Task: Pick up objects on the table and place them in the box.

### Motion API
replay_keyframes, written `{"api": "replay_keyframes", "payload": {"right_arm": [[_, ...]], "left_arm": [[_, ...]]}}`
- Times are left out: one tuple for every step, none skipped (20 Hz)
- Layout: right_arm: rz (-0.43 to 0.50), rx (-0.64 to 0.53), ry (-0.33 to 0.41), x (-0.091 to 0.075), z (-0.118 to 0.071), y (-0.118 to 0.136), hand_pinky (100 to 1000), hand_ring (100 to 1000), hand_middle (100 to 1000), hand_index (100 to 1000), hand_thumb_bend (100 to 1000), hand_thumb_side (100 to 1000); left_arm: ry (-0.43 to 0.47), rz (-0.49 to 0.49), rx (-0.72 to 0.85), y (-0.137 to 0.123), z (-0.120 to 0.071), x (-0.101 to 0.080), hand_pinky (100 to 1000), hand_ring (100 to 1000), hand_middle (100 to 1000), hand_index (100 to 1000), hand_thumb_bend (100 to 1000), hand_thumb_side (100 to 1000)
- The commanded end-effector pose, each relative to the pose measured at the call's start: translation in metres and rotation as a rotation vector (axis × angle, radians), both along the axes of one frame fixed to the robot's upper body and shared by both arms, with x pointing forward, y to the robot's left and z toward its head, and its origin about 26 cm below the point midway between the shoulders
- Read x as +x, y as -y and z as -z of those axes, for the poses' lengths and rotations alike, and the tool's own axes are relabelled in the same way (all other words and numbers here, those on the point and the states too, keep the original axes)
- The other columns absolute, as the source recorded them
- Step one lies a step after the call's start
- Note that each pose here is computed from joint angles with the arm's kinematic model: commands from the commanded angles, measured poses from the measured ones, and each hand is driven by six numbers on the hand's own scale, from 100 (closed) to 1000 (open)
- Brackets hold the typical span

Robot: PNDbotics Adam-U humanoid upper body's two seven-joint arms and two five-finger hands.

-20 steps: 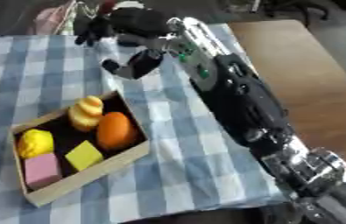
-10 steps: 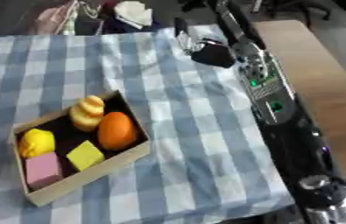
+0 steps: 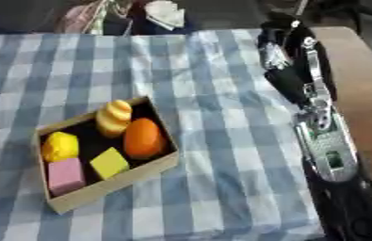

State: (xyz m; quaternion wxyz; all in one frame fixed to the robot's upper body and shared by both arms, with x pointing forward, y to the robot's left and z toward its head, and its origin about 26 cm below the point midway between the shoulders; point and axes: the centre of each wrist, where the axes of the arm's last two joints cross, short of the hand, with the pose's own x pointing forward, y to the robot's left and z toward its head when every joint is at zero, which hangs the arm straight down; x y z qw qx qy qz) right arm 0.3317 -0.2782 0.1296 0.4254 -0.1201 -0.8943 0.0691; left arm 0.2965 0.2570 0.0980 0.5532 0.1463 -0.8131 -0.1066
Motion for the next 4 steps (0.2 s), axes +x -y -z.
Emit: {"api": "replay_keyframes", "payload": {"right_arm": [[0.005,0.073,0.02,-0.0056,-0.0036,-0.0007,782,661,659,802,100,575],[0.006,0.085,0.012,-0.0069,-0.0011,-0.0007,780,656,654,800,100,581],[0.006,0.101,0.002,-0.0081,0.0018,-0.001,778,654,652,799,100,591],[0.003,0.117,-0.006,-0.009,0.0041,-0.0015,777,653,651,798,100,594]], "left_arm": [[0.013,0.001,-0.004,0.0009,-0.002,-0.0001,644,499,544,755,166,623],[0.013,0.0,-0.007,0.0011,-0.0017,-0.0001,643,499,545,755,163,624],[0.014,-0.002,-0.01,0.0012,-0.0014,-0.0001,643,500,546,755,160,625],[0.014,-0.002,-0.013,0.0015,-0.0011,-0.0001,643,500,547,755,158,628]]}}
